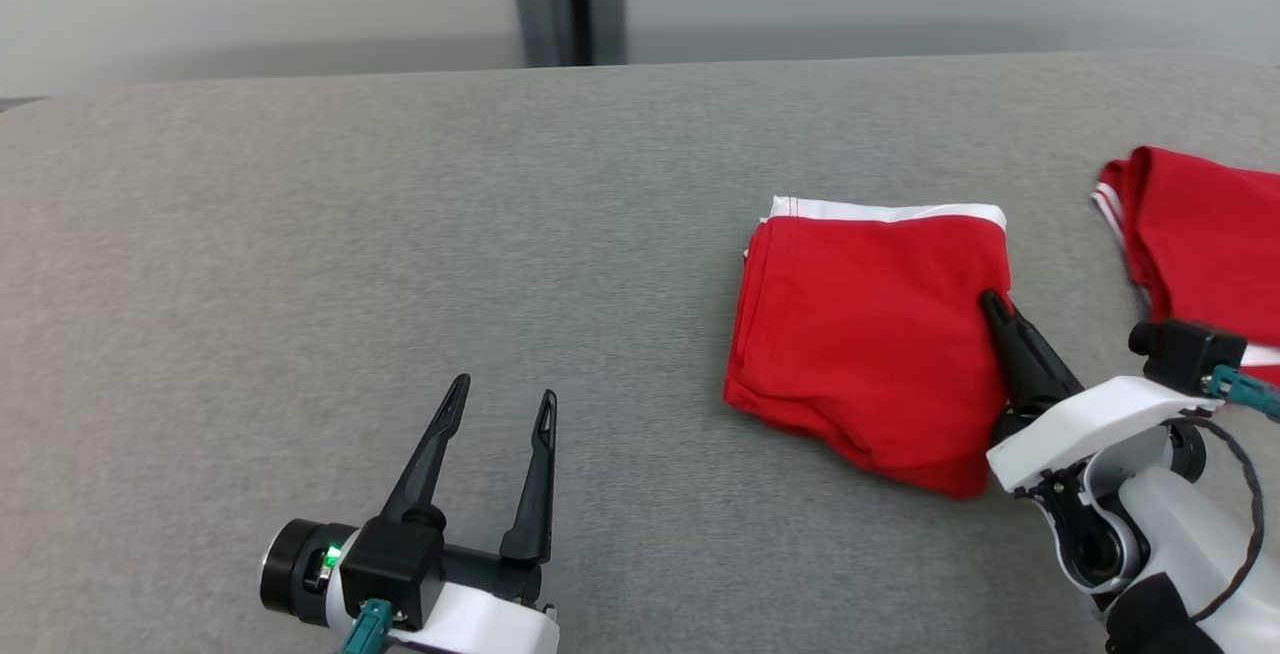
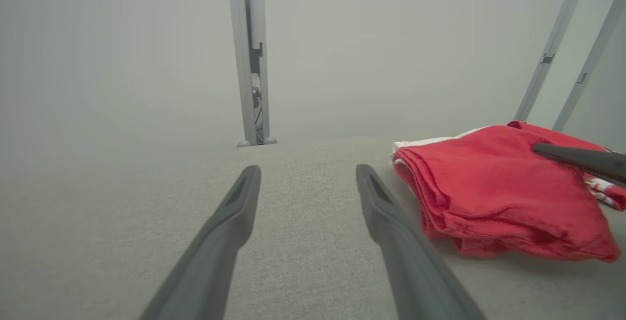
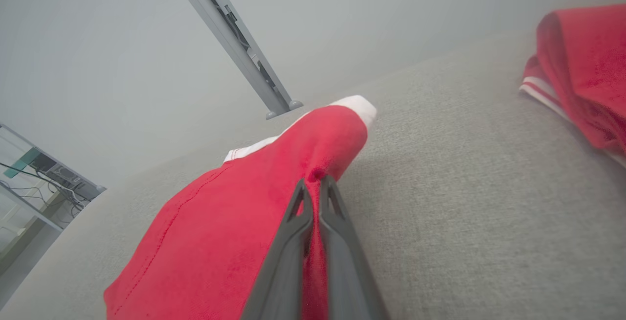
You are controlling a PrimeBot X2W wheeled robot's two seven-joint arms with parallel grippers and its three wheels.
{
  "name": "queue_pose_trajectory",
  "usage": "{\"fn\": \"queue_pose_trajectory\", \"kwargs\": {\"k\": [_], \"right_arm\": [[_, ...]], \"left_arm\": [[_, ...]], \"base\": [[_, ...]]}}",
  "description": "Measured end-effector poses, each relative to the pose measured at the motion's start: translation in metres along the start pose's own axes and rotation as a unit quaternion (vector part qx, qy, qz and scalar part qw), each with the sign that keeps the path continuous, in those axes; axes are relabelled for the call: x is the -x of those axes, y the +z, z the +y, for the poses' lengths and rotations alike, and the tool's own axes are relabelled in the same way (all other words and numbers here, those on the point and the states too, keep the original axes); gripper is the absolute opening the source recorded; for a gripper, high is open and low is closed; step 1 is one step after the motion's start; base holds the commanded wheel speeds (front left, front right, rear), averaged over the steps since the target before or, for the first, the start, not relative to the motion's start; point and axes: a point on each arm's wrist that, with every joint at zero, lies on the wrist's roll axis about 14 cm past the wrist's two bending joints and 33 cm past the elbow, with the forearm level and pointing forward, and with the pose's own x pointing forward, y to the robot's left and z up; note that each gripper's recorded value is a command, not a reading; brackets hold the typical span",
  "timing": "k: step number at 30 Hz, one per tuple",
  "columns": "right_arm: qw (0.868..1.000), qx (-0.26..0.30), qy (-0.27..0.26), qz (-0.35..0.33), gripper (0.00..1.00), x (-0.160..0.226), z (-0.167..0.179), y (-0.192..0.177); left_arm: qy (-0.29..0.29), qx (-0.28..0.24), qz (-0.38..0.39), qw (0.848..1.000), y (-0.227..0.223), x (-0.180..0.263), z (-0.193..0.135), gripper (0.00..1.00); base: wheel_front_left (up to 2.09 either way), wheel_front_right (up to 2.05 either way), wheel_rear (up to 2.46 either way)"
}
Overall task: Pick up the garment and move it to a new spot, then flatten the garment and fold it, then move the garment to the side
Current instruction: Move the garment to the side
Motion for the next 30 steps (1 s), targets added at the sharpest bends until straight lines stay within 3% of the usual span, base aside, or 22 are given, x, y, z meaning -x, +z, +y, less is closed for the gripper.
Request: {"fn": "queue_pose_trajectory", "kwargs": {"k": [18, 24, 30], "right_arm": [[0.990, 0.008, -0.120, -0.072, 0.00, 0.090, -0.063, 0.027], [0.986, 0.049, -0.142, -0.069, 0.00, 0.106, -0.077, 0.032], [0.980, 0.131, -0.138, -0.059, 0.00, 0.087, -0.092, 0.057]], "left_arm": [[-0.166, 0.008, 0.010, 0.986, -0.018, -0.031, -0.095, 1.00], [-0.213, 0.013, 0.017, 0.977, -0.026, -0.035, -0.121, 1.00], [-0.244, 0.029, 0.001, 0.969, -0.023, -0.049, -0.134, 1.00]], "base": [[0.00, 0.00, 0.00], [0.00, 0.00, 0.00], [0.00, 0.00, 0.00]]}}
